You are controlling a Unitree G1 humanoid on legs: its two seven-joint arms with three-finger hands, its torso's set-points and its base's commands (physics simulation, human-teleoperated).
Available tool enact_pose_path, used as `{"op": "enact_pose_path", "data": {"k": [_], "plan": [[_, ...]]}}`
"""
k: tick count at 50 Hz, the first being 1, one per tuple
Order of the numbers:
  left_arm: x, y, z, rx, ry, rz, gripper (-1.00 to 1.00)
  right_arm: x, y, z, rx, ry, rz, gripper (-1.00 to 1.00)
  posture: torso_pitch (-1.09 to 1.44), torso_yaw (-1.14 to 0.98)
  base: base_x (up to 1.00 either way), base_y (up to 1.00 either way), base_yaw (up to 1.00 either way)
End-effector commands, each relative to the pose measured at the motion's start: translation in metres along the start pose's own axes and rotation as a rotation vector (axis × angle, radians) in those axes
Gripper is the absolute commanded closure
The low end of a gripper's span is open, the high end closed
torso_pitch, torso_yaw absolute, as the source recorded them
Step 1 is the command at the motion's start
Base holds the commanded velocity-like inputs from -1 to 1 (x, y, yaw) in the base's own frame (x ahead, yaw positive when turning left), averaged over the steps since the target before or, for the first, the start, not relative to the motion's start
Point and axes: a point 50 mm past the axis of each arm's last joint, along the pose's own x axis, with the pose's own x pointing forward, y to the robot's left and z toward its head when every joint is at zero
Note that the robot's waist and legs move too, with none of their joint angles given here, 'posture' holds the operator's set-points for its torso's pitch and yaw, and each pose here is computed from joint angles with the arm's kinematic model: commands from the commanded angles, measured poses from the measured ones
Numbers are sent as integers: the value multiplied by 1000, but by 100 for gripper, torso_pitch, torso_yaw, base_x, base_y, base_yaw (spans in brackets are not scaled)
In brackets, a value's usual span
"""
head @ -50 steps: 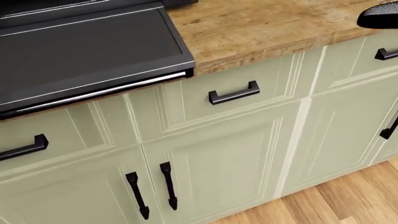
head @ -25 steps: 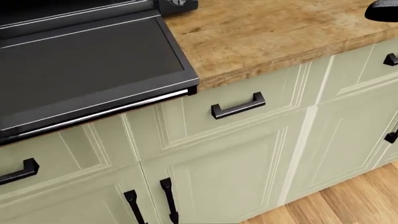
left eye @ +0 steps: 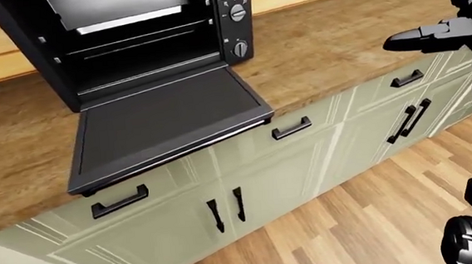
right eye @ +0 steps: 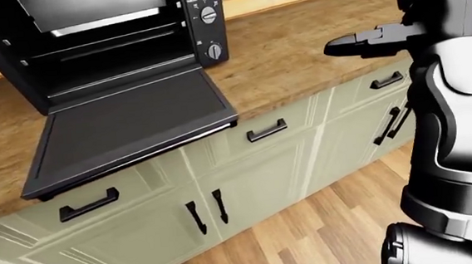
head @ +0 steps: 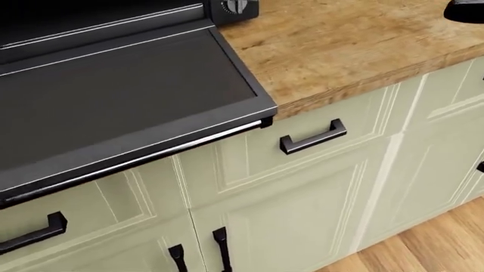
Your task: Close the toaster oven door.
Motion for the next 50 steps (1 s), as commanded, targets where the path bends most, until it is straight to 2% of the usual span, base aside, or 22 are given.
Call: {"op": "enact_pose_path", "data": {"k": [1, 22, 50], "plan": [[2, -1, 16, 0, -69, -6, -100, 1, -6, 20, -9, -80, -20, -100, 0, 0, 0, 23, 0], [1, -1, 16, 9, -69, -8, -100, 0, -5, 18, -21, -87, -10, -100, 0, 0, 0, 19, 0], [1, 0, 18, 9, -71, -8, -100, -2, -2, 18, -35, -99, 9, -100, 0, 0, 1, 1, 0]]}}
